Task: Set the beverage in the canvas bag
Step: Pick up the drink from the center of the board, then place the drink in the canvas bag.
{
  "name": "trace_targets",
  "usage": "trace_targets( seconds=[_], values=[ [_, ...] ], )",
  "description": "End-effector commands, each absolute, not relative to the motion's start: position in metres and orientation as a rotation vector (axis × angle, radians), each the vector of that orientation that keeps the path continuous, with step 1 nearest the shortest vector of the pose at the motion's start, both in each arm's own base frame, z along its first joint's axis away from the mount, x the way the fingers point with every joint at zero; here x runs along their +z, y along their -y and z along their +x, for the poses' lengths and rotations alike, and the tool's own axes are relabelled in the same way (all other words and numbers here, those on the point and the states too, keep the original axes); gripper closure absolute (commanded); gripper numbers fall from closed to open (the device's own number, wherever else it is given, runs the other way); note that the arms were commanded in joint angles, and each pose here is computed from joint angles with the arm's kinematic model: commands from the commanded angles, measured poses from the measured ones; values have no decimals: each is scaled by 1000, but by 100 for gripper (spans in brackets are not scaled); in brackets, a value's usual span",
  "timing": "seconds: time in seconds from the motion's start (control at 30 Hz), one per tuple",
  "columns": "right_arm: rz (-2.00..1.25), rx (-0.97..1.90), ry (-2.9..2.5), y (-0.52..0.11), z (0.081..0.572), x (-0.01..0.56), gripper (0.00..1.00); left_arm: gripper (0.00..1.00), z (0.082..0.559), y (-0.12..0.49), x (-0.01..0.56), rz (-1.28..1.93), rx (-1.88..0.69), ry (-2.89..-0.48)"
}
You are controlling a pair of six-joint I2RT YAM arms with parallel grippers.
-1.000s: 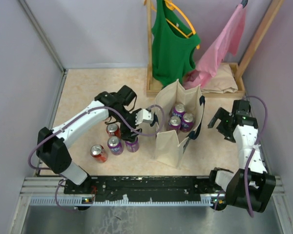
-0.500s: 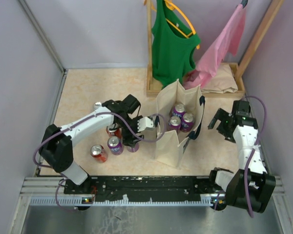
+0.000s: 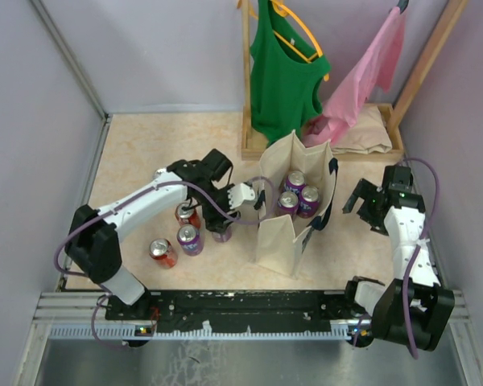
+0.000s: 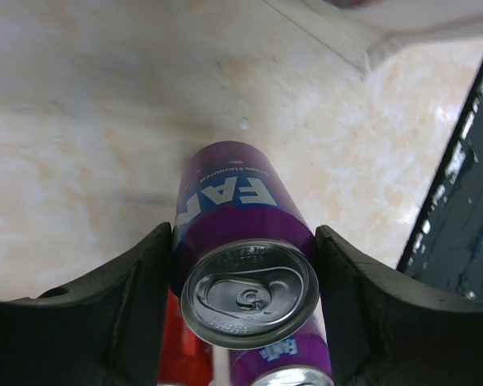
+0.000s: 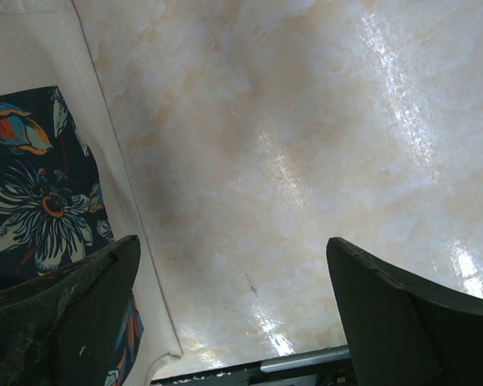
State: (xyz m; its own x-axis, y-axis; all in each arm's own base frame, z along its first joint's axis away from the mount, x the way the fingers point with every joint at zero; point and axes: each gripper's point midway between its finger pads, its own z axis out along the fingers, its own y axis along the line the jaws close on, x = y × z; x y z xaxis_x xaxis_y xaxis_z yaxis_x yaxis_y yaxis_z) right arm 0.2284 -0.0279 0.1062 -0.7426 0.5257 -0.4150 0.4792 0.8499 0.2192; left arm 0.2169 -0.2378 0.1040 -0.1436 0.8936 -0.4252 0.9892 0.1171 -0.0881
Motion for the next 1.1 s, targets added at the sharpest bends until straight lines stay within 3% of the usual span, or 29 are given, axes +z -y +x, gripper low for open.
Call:
trace_targets(
  seconds=[0.0, 0.27, 0.4, 0.53, 0.77, 1.07],
  values=[
    [734, 130, -2524, 32, 234, 114, 1, 100, 284, 267, 197, 1545, -453, -1893],
    [738, 132, -2525, 32, 234, 113, 1, 100, 369, 286, 344, 1159, -393, -1555],
    [741, 127, -2525, 32, 232, 113, 1, 100, 374, 311, 405, 1077, -524, -1437],
    [743, 124, -2531, 32, 230, 111, 1, 100, 348, 350, 438, 1157, -685, -1321],
    [745, 123, -2534, 31, 227, 109, 1, 100, 283, 402, 392, 1461, -816, -1285],
    [742, 145, -2541, 28, 226, 104, 1, 100, 233, 413, 340, 1694, -965, -1313]
  ],
)
